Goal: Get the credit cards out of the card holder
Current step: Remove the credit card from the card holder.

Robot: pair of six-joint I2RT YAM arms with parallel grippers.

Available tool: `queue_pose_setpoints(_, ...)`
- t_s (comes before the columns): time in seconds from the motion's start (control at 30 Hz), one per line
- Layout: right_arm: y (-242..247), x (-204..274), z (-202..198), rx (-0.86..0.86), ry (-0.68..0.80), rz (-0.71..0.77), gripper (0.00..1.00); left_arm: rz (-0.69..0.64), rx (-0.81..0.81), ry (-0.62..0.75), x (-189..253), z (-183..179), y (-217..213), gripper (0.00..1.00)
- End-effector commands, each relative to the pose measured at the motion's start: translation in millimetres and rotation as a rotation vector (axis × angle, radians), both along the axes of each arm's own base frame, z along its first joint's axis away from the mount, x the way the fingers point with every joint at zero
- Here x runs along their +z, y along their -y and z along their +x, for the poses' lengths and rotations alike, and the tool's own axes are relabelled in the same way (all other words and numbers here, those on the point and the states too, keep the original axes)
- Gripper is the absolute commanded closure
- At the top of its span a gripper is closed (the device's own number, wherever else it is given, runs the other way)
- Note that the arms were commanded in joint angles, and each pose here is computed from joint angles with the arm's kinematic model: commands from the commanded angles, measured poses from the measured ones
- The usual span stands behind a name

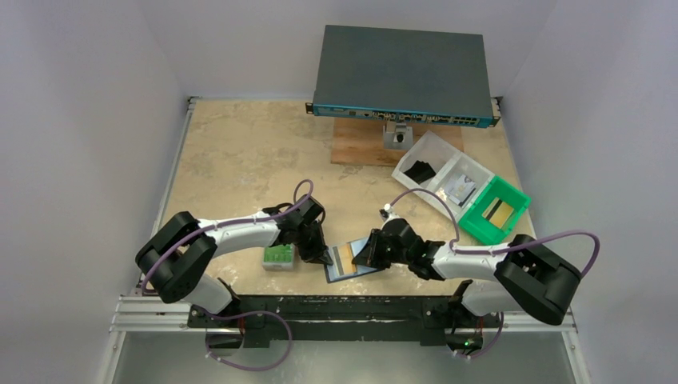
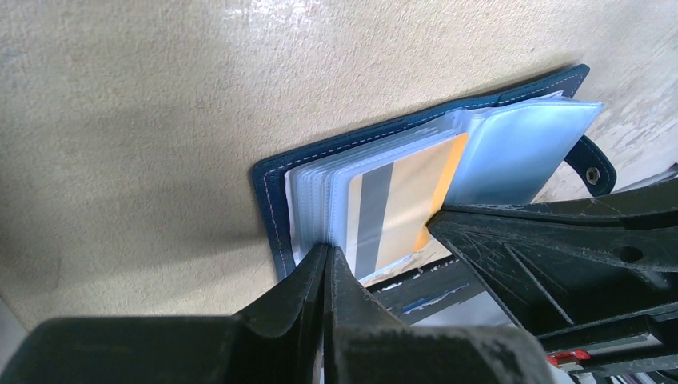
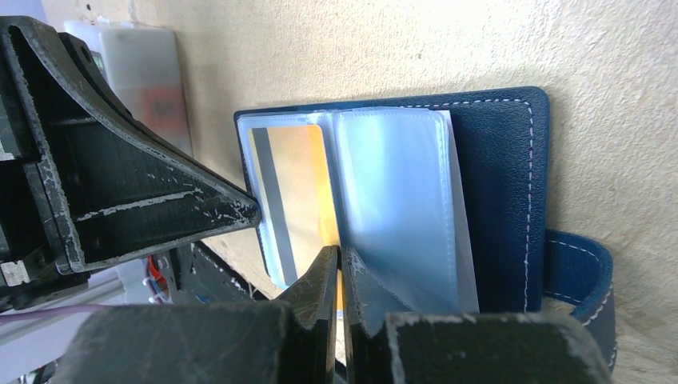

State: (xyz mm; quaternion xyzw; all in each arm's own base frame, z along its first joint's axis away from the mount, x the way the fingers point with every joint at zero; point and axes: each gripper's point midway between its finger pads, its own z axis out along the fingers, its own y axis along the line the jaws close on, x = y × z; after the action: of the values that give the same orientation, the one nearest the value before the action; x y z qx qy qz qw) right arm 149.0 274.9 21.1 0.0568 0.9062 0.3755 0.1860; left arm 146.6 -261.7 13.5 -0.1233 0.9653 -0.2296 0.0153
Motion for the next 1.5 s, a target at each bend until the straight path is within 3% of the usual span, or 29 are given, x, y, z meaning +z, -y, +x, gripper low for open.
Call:
queue_pose_setpoints(0.0, 7.9, -3.7, 5.4, -0.017, 0.028, -0.048, 1.00, 0.359, 0.019, -0.044, -56.5, -21.4, -75.2, 1.00)
queue_pose_setpoints(0.3, 14.7, -5.4, 4.9, -0.046, 0.021, -0.064, 0.99, 0.362, 0.017, -0.045, -56.6, -21.4, -75.4, 1.00)
queue_pose_setpoints(0.57, 1.3, -1.8, -1.4, 0.027, 0.034, 0.010, 0.75, 0.359, 0.015, -0.043, -55.7, -20.2, -74.0, 1.00)
queue_pose_setpoints(0.7, -4.7, -3.4, -2.8, 0.042, 0.026, 0.038, 0.73, 0.359, 0.013, -0.042, -55.0, -19.4, -73.5, 1.00)
queue_pose_setpoints(1.27, 18.8, -21.3, -3.1, -0.036, -0.001, -0.021, 0.99, 0.358, 0.003, -0.039, -53.1, -18.6, -72.3, 1.00)
queue_pose_setpoints(1.47, 30.7, -24.3, -1.6, -0.061, 0.008, -0.070, 1.00, 0.364, 0.003, -0.039, -53.0, -18.5, -73.4, 1.00)
